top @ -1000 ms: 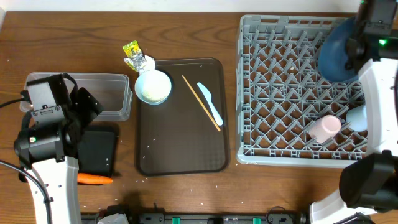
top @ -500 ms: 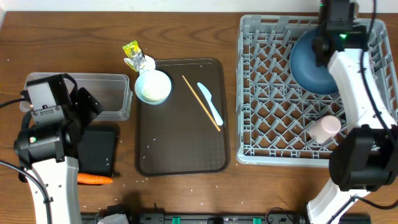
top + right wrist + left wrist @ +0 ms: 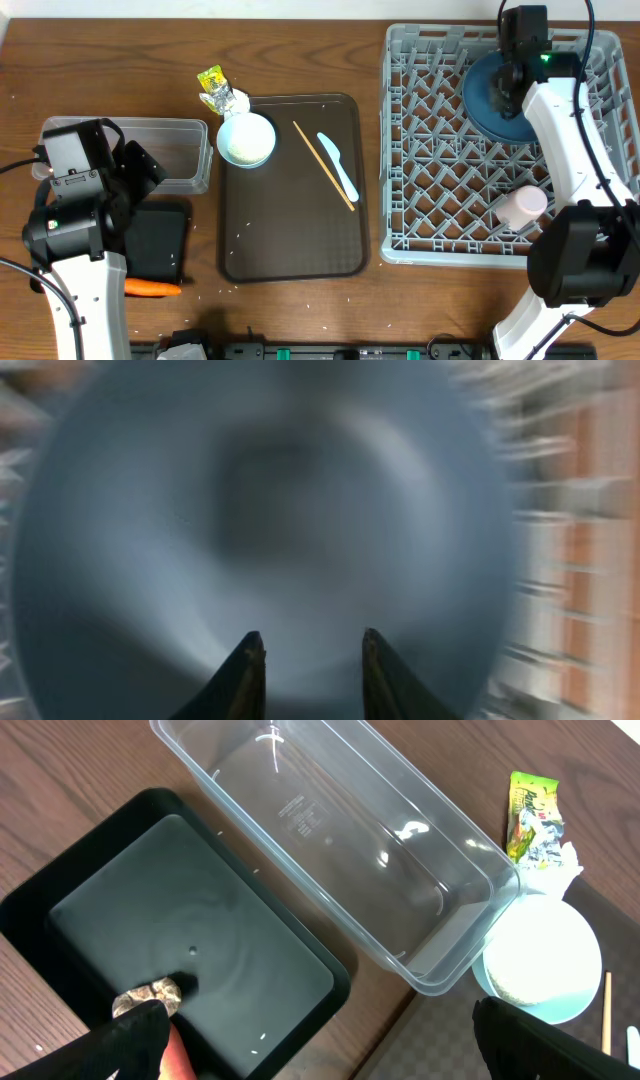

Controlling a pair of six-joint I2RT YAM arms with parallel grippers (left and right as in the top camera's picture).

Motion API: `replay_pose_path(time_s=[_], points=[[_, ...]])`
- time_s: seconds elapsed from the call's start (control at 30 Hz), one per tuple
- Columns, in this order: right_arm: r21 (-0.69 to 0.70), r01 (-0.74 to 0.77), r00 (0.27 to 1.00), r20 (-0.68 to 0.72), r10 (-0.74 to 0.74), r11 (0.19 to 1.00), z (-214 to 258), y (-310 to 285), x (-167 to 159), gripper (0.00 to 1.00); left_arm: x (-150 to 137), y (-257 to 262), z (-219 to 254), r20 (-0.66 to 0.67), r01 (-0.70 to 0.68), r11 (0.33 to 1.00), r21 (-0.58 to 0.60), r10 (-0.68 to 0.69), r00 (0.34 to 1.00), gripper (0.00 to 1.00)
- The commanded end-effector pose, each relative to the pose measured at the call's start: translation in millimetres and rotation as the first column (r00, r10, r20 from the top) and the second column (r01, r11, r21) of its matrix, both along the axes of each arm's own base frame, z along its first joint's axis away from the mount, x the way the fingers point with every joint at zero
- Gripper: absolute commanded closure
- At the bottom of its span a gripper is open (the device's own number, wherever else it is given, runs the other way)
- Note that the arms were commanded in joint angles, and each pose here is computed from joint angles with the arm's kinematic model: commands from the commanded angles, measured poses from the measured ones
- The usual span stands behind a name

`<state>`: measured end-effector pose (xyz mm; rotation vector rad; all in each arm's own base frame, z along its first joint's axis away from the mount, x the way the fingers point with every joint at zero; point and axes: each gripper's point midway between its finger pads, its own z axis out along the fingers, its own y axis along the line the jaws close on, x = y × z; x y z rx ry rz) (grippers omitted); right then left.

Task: Sort waste into correct bins and load items into the dishwasher rack
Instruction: 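Lower the blue plate into the rack's upper right area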

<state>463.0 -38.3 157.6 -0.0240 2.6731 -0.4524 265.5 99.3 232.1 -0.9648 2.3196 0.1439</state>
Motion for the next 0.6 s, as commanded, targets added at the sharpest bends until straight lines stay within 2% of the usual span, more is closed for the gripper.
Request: replay_pose_path(time_s=[0.0,0.13,0.27,0.43,0.57], points=[[0.223,-0.119,0.993,0.016,0.118,0.968,2,61,0,0.61,-1,2,7,0.022,-0.011,1.0,0.003,0.011,1.0,0.03],[0.252,-0.176,0.984,0.006,0.18,0.952,1,89,-5,0.42,-1,2,7,0.022,-0.011,1.0,0.003,0.011,1.0,0.02],[0.261,-0.201,0.979,0.017,0.204,0.944,1,100,-4,0.35,-1,2,7,0.022,-0.011,1.0,0.003,0.011,1.0,0.02],[0.273,-0.213,0.977,0.042,0.209,0.938,2,103,2,0.44,-1,2,7,0.022,-0.011,1.0,0.003,0.011,1.0,0.02],[0.225,-0.181,0.984,0.034,0.178,0.957,-2,92,2,0.61,-1,2,7,0.022,-0.011,1.0,0.003,0.011,1.0,0.02]])
